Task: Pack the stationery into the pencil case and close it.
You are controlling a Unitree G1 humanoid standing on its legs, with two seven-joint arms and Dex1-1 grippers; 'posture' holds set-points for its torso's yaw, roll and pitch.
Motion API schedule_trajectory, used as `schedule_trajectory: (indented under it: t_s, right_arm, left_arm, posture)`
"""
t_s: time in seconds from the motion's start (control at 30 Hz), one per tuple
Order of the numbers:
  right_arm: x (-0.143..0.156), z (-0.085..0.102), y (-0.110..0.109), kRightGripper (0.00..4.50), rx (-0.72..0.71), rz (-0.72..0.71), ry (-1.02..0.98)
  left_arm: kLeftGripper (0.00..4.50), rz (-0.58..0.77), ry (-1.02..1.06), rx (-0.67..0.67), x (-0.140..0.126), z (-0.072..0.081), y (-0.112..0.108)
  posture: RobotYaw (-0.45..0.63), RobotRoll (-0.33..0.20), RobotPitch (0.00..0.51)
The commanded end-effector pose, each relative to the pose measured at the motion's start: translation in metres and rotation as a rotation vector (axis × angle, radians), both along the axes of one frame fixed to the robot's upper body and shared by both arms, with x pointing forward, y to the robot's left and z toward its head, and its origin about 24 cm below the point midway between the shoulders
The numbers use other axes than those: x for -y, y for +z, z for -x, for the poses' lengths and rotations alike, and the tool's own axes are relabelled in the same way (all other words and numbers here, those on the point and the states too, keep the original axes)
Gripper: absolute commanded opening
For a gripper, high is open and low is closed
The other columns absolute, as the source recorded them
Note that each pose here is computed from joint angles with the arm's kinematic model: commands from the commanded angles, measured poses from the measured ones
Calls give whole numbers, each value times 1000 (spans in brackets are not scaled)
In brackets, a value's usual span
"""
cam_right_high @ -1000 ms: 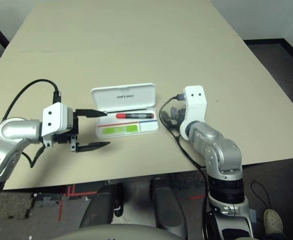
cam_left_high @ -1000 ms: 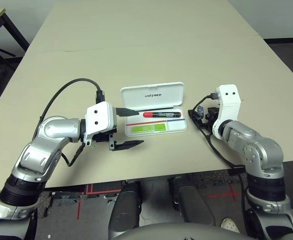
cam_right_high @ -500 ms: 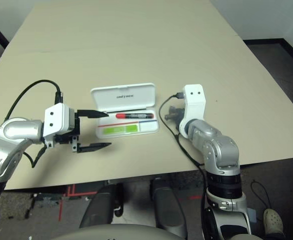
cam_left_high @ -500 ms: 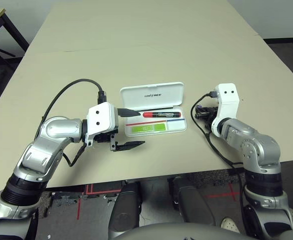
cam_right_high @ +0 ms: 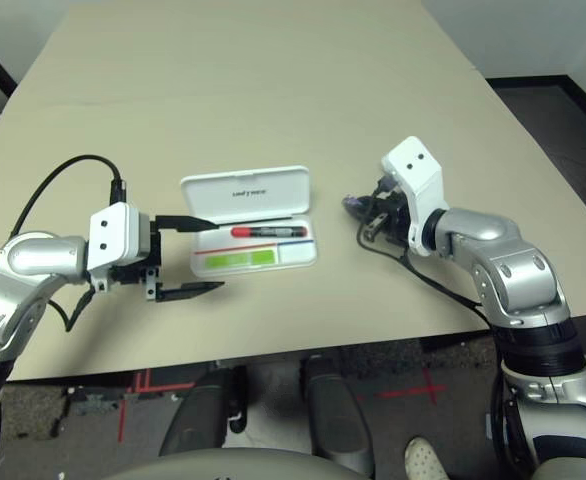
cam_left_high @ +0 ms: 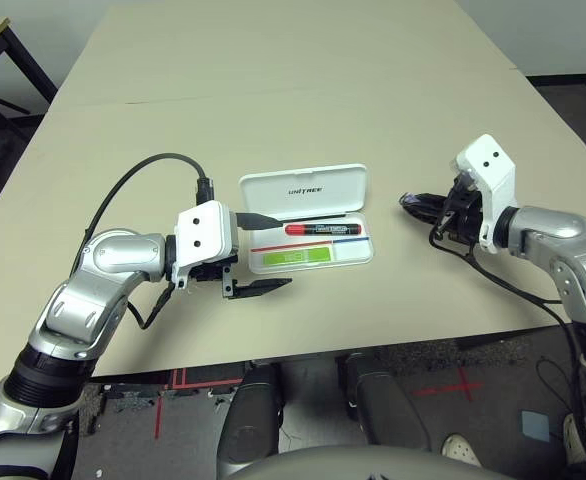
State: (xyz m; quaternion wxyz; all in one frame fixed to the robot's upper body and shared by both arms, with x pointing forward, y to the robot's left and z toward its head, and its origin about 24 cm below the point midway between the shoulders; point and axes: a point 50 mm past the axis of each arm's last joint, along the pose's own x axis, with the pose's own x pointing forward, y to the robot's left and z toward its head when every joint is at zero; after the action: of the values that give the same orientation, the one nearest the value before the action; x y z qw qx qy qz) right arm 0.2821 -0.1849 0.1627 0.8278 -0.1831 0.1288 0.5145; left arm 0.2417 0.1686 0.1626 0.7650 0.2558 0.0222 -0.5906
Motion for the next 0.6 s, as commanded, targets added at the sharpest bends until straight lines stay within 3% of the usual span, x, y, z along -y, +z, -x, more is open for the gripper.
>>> schedule_trajectory:
  t_s: [0.03, 0.33, 0.6]
  right_arm:
    - [-3, -3, -2, 359, 9, 77, 155]
    - [-17, -15, -8, 359, 8, 171, 405]
    - [-29, -25, -21, 359, 8, 194, 475]
  left_arm:
    - [4500, -4, -8, 1, 0, 0, -1]
    - [4500, -7, 0, 3, 0, 2, 0]
    - [4500, -6, 8, 2, 2, 3, 0]
  posture:
    - [-73, 0, 155]
    - [-55, 0, 161]
    - [-39, 0, 166]
